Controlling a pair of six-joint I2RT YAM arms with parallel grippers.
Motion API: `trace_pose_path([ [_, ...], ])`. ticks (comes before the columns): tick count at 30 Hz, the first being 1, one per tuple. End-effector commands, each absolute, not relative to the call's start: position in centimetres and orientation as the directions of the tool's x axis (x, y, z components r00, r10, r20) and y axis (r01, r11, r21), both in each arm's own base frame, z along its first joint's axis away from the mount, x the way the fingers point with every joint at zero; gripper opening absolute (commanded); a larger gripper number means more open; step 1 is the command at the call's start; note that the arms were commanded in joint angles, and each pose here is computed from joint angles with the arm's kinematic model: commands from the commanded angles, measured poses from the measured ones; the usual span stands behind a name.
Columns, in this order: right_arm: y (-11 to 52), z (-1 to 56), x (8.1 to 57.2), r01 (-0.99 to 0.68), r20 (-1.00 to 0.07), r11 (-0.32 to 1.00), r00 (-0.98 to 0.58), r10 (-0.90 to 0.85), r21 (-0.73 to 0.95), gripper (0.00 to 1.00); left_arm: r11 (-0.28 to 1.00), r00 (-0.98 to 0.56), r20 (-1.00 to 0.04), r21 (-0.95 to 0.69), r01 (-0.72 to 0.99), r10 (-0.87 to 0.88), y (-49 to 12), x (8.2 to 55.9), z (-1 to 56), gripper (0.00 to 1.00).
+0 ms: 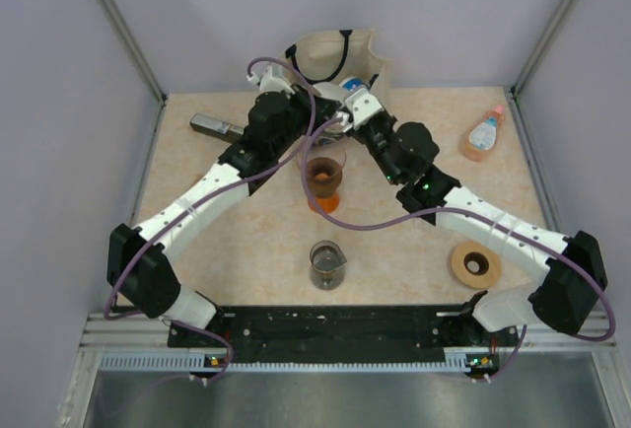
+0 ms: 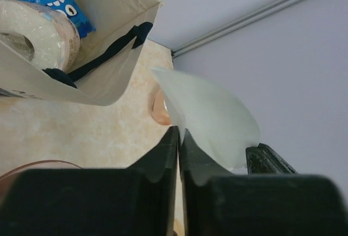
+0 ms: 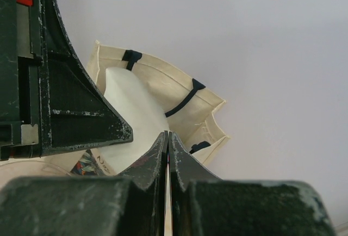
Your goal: Place the coffee filter in the dripper
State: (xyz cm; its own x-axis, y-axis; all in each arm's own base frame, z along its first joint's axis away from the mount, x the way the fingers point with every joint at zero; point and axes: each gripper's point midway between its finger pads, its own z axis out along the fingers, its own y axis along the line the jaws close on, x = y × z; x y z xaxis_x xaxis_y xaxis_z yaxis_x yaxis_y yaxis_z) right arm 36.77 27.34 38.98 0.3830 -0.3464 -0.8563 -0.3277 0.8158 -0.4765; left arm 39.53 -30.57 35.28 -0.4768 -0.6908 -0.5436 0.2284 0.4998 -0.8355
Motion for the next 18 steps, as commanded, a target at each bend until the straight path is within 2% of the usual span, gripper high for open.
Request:
trace_pose_path([
  [1, 27.0, 40.6, 36.1, -0.322, -0.883, 0.856, 0.379, -0.277, -0.406, 0.0, 0.508, -0.421, -0.559, -0.828, 0.238, -0.714, -29.9, 39.9, 38.0, 0.03],
  [2, 26.9, 40.3, 36.2, -0.331, -0.894, 0.858, 0.357, -0.271, -0.392, 0.0, 0.529, -0.417, -0.57, -0.819, 0.221, -0.708, -29.5, 40.0, 37.9, 0.0],
  [3, 27.1, 40.0, 35.9, -0.355, -0.91, 0.862, 0.334, -0.244, -0.361, 0.12, 0.56, -0.425, -0.581, -0.807, 0.188, -0.694, -29.1, 39.9, 37.3, 0.0],
  [4, 27.3, 39.6, 35.5, -0.389, -0.925, 0.858, 0.311, -0.22, -0.335, 0.31, 0.588, -0.429, -0.597, -0.791, 0.169, -0.678, -28.7, 39.7, 37.0, 0.0],
  [5, 27.7, 39.3, 34.9, -0.431, -0.933, 0.844, 0.301, -0.2, -0.32, 0.42, 0.618, -0.427, -0.614, -0.772, 0.149, -0.663, -28.2, 39.7, 36.9, 0.0],
  [8, 28.7, 39.0, 32.8, -0.545, -0.953, 0.797, 0.278, -0.12, -0.26, 0.67, 0.7, -0.449, -0.654, -0.709, 0.086, -0.608, -26.9, 39.0, 36.5, 0.0],
  [12, 29.5, 38.2, 31.7, -0.612, -0.966, 0.763, 0.251, -0.06, -0.207, 0.83, 0.774, -0.497, -0.681, -0.632, 0.031, -0.537, -25.7, 38.1, 36.2, 0.0],
  [18, 30.4, 38.2, 31.0, -0.662, -0.976, 0.734, 0.219, -0.008, -0.155, 0.86, 0.807, -0.544, -0.676, -0.591, -0.005, -0.498, -25.0, 37.3, 34.8, 0.0],
])
